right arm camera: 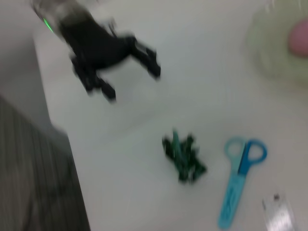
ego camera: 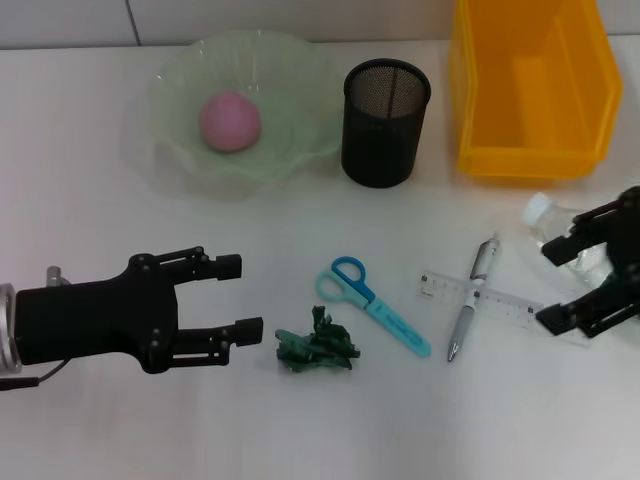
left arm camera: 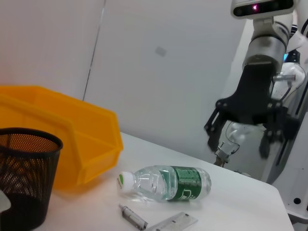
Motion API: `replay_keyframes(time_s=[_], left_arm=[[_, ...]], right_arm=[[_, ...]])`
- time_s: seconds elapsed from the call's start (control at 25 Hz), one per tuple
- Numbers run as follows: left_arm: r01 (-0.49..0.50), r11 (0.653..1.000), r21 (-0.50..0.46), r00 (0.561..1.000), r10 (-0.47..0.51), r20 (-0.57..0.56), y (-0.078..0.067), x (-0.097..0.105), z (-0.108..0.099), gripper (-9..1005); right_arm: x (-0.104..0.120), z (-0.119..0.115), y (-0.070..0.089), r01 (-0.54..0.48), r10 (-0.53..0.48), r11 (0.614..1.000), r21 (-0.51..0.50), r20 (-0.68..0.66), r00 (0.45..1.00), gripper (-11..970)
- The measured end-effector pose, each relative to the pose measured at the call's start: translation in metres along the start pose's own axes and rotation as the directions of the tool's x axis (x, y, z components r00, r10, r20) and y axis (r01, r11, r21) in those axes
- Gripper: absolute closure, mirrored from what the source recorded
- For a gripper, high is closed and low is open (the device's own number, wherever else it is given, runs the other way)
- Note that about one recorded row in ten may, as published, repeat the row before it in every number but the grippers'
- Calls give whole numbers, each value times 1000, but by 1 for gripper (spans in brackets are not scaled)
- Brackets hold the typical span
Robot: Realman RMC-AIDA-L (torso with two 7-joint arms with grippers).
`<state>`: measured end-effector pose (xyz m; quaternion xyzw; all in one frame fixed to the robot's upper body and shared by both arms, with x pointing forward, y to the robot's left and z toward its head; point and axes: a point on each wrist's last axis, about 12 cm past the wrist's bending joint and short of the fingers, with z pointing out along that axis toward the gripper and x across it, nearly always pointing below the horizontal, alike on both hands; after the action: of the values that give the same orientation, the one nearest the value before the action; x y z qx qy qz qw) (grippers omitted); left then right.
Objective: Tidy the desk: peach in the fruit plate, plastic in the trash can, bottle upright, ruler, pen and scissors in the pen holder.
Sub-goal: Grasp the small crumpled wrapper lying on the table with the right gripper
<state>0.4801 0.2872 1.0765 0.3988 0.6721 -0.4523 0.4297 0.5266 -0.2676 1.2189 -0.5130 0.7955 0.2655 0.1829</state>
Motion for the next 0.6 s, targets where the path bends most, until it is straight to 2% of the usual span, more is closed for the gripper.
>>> replay_keyframes(time_s=[0.04, 0.08, 0.16, 0.24, 0.32, 0.44, 0.48, 0.6], left_arm=[[1, 1000, -1, 1000, -1, -1, 0, 1, 0, 181], [2, 1000, -2, 1000, -2, -1, 0, 1, 0, 181], [5, 1000, -4, 1000, -5, 0, 0, 1, 0, 181], [12, 1000, -8, 1000, -12, 0, 0, 3, -1, 181], [14, 1000, -9, 1000, -14, 0, 0, 3, 0, 181], [14, 1000, -10, 1000, -14, 1, 0, 3, 1, 181], [14, 1000, -10, 1000, -14, 1, 1, 3, 1, 181], [14, 1000, -11, 1000, -14, -1, 1, 3, 0, 181]], right_arm=[[-14, 12, 4, 47, -45, 999, 21, -65, 997, 241], [-14, 12, 4, 47, -45, 999, 21, -65, 997, 242], [-27, 28, 7, 100, -96, 995, 28, -105, 990, 243], [-40, 50, 5, 161, -156, 986, 43, -89, 984, 245], [-44, 57, 4, 183, -179, 982, 47, -75, 981, 247], [-57, 87, 1, 254, -253, 967, 11, -66, 965, 249], [-57, 87, 1, 254, -253, 967, 11, -66, 965, 250], [-67, 106, 1, 301, -301, 953, -16, -90, 949, 252]])
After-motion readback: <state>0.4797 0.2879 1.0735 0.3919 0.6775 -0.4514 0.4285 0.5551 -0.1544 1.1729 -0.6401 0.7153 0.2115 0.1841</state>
